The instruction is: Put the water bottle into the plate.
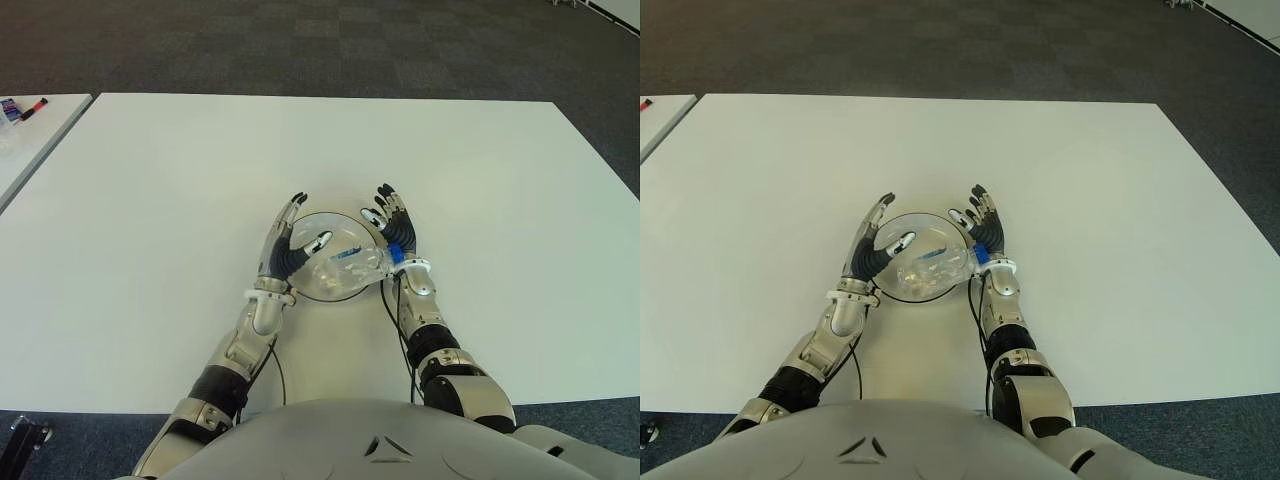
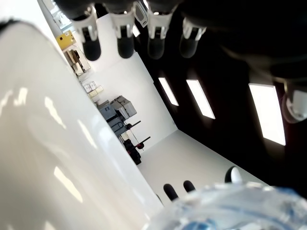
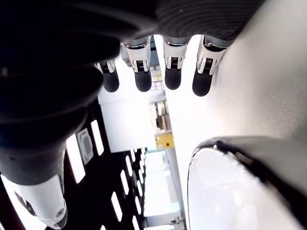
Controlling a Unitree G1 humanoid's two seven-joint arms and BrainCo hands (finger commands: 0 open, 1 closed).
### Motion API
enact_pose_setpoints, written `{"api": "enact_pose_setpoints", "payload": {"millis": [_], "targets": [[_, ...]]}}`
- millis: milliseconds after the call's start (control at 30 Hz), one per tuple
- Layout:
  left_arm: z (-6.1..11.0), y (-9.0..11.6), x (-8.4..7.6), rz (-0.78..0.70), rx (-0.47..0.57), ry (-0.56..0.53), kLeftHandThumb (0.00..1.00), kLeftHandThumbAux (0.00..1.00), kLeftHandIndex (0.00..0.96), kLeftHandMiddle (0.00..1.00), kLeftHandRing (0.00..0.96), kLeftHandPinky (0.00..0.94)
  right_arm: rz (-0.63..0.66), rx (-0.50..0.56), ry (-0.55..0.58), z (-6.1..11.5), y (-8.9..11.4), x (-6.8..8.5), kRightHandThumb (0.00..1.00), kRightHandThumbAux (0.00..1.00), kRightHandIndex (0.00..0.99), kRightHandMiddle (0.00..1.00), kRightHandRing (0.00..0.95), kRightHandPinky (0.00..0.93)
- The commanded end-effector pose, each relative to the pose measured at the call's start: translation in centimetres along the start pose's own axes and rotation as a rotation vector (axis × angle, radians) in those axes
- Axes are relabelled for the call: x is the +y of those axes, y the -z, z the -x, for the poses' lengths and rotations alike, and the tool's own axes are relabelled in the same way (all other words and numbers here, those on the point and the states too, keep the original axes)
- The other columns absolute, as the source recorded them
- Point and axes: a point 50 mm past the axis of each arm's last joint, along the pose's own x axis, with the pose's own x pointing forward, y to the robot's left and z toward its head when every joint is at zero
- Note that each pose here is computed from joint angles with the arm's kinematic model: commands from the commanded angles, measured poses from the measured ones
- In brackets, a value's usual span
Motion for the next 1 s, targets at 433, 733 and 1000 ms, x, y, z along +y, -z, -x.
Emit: {"api": "enact_pose_setpoints", "payload": {"millis": [433, 733, 1000], "targets": [[0.09, 0.35, 0.02, -0.003, -0.003, 0.008, 0.115, 0.281, 0.000, 0.000, 0.000, 0.000, -0.034, 0.159, 0.033, 1.77, 3.15, -0.04, 0.161, 0.732, 0.039, 0.041, 0.052, 0.115], [0.08, 0.46, -0.01, -0.014, 0.005, 0.021, 0.114, 0.280, 0.000, 0.000, 0.000, 0.000, -0.032, 0.158, 0.033, 1.75, 3.12, -0.03, 0.160, 0.735, 0.038, 0.041, 0.052, 0.118], [0.10, 0.51, -0.03, -0.016, 0.012, 0.028, 0.112, 0.279, 0.000, 0.000, 0.000, 0.000, -0.032, 0.160, 0.034, 1.75, 3.13, -0.05, 0.161, 0.737, 0.038, 0.042, 0.053, 0.119]]}}
